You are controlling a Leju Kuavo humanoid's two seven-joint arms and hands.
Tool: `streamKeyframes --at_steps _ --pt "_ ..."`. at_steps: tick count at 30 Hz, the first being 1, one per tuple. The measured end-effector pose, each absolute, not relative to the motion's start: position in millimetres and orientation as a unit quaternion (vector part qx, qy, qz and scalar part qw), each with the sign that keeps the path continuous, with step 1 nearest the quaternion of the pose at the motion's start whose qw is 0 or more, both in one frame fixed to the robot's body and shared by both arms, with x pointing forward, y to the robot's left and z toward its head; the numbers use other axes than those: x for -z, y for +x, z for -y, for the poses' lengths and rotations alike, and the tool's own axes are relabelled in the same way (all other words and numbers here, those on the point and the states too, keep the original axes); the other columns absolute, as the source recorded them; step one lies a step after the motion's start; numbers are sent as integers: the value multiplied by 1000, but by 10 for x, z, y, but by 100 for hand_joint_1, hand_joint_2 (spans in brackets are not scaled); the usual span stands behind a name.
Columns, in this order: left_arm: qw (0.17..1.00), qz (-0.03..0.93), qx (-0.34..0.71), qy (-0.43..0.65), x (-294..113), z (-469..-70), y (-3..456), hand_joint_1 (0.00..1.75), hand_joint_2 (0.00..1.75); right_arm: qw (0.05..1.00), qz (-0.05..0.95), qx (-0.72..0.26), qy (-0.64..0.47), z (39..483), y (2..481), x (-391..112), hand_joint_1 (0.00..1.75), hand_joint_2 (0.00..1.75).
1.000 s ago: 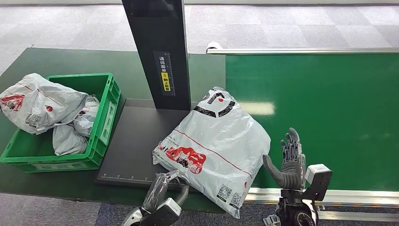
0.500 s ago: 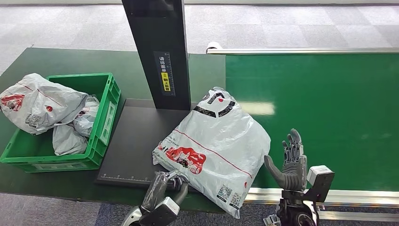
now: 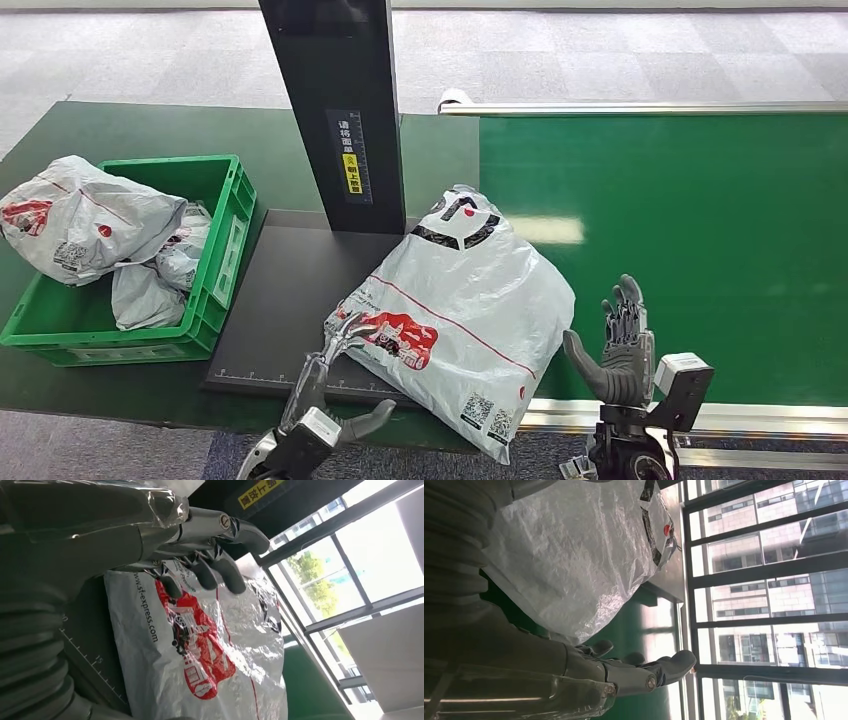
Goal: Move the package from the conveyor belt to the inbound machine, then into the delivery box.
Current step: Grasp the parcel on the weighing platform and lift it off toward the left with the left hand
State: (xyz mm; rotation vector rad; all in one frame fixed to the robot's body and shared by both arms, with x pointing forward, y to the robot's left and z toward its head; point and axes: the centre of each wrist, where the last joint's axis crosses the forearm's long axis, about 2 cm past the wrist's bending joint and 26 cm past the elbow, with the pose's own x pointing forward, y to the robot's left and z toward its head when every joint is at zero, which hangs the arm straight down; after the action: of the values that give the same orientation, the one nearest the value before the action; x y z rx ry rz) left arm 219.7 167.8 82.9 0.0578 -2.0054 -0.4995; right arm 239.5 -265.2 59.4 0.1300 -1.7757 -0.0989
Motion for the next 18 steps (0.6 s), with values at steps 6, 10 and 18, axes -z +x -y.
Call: streamKeyframes --at_steps 6,10,18 --pt "465 839 265 99 -864 -1764 2214 0 175 627 775 46 59 2652 2397 -596 0 175" --pt "423 825 327 182 -878 -1796 2210 0 175 626 776 45 61 2652 2402 -599 0 175" --pt "371 802 385 267 -862 -1805 2193 0 175 621 780 43 65 2653 2435 -622 0 175"
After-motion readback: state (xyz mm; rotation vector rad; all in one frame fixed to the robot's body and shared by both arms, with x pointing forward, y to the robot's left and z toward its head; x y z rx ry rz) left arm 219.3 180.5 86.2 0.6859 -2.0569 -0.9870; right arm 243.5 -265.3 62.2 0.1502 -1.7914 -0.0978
